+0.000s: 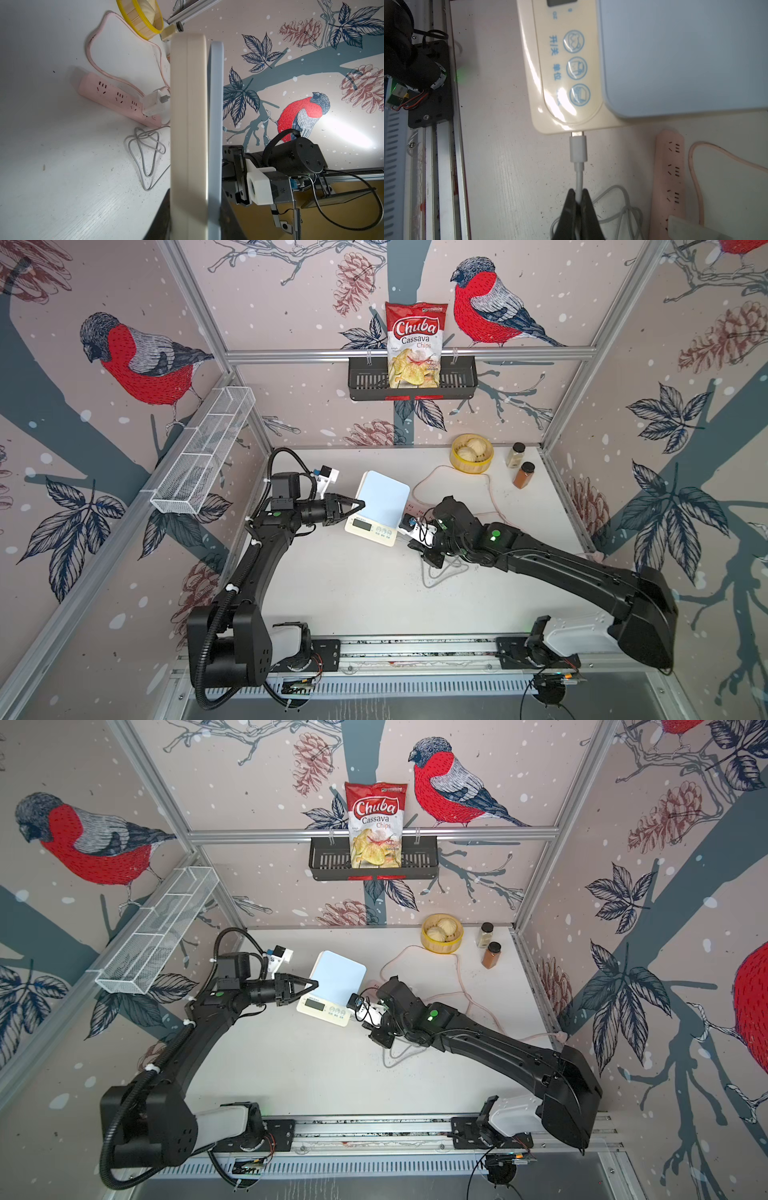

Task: Charge the electronic scale
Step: Insert the charging cable into the electronic scale.

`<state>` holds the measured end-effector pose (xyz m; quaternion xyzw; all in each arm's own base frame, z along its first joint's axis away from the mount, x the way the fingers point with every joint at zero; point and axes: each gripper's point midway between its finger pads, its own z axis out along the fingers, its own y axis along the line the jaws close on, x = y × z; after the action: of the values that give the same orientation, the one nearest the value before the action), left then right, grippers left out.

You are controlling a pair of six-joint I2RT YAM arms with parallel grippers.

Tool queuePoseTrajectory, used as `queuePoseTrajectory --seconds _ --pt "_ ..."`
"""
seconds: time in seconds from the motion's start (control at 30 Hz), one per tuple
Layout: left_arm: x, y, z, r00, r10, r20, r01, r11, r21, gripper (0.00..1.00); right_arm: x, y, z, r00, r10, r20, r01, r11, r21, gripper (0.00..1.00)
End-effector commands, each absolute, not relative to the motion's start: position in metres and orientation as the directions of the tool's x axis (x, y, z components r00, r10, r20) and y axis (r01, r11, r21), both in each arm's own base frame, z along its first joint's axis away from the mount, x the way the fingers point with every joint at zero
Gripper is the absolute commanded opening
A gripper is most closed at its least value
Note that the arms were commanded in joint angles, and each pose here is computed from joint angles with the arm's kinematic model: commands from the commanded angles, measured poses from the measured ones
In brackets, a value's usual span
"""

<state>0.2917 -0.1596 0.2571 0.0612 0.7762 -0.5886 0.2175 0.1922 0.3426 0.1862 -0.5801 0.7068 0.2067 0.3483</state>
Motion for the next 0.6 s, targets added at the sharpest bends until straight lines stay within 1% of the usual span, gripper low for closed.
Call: queuePoseTrajectory --seconds 0.0,0.13,0.37,0.57 --pt "0.291 -0.163 0.266 -0.888 -0.156 -0.433 0.382 0.274 -0.882 0.0 0.196 0.37 0.219 -0.015 -0.56 -0.828 -0.967 0.218 -0.131 0.06" --pt "0.288 -0.164 0.267 -0.887 -0.155 -0.434 0.384 0.272 -0.882 0.0 0.196 0.373 0.221 -0.011 -0.555 -0.832 -0.967 0.216 -0.132 0.1" --pt "0.287 -0.163 0.268 -0.886 -0.155 -0.437 0.388 0.271 -0.881 0.0 0.195 0.378 0.224 -0.005 -0.548 -0.836 -0.967 0.215 -0.135 0.1" --pt "0.285 -0.164 0.269 -0.884 -0.155 -0.442 0.392 0.27 -0.879 0.0 0.196 0.381 0.223 -0.008 -0.549 -0.836 -0.967 0.218 -0.134 0.01"
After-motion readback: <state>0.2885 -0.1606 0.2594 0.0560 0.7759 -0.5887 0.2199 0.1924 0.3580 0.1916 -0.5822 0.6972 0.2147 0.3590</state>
